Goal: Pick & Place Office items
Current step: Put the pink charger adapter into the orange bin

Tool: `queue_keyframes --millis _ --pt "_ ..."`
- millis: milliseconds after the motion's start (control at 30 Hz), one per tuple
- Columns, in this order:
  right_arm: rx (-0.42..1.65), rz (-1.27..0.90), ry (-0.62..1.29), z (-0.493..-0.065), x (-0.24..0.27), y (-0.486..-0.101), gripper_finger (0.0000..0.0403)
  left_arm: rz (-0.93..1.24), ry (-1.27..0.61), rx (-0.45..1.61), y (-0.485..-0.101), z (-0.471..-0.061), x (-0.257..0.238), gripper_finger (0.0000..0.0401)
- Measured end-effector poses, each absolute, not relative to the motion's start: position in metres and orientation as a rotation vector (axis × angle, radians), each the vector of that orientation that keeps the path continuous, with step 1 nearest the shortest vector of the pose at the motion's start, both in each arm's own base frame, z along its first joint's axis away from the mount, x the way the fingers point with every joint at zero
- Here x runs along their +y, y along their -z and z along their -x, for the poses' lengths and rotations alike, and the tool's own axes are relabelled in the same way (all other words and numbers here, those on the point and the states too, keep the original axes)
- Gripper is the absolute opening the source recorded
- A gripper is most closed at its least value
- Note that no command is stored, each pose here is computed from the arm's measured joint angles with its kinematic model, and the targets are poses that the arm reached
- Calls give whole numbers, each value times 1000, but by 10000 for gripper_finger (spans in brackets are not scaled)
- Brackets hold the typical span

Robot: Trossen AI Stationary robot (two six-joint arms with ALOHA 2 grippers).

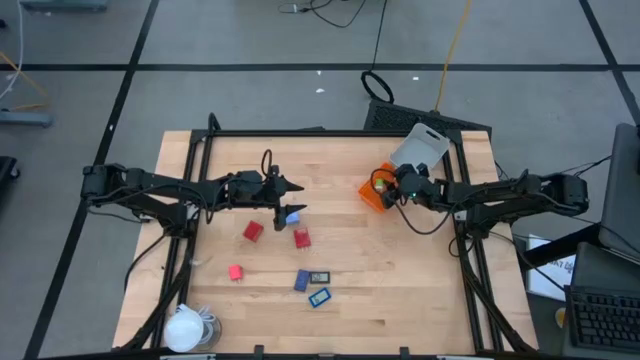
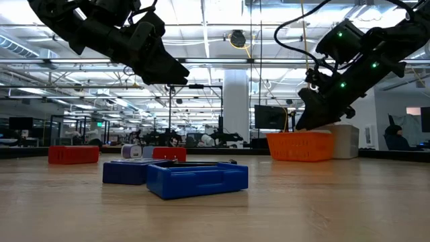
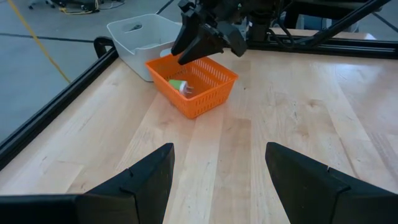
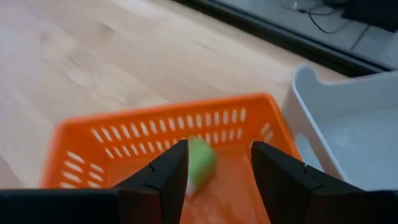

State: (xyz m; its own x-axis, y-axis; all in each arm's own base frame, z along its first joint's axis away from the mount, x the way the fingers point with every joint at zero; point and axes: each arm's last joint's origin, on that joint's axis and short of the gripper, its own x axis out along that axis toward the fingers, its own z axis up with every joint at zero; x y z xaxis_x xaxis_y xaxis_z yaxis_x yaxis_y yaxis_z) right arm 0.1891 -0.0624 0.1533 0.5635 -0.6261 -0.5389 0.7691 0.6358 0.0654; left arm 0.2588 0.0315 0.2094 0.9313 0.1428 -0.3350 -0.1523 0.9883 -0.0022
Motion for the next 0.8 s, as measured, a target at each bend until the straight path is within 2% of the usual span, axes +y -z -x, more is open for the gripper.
queue_keyframes --millis 567,800 --pt "301 -295 249 -213 -34 -179 165 72 -159 338 -209 -259 32 258" --pt "241 -246 120 -217 -21 -186 166 87 -161 337 -209 -259 32 257"
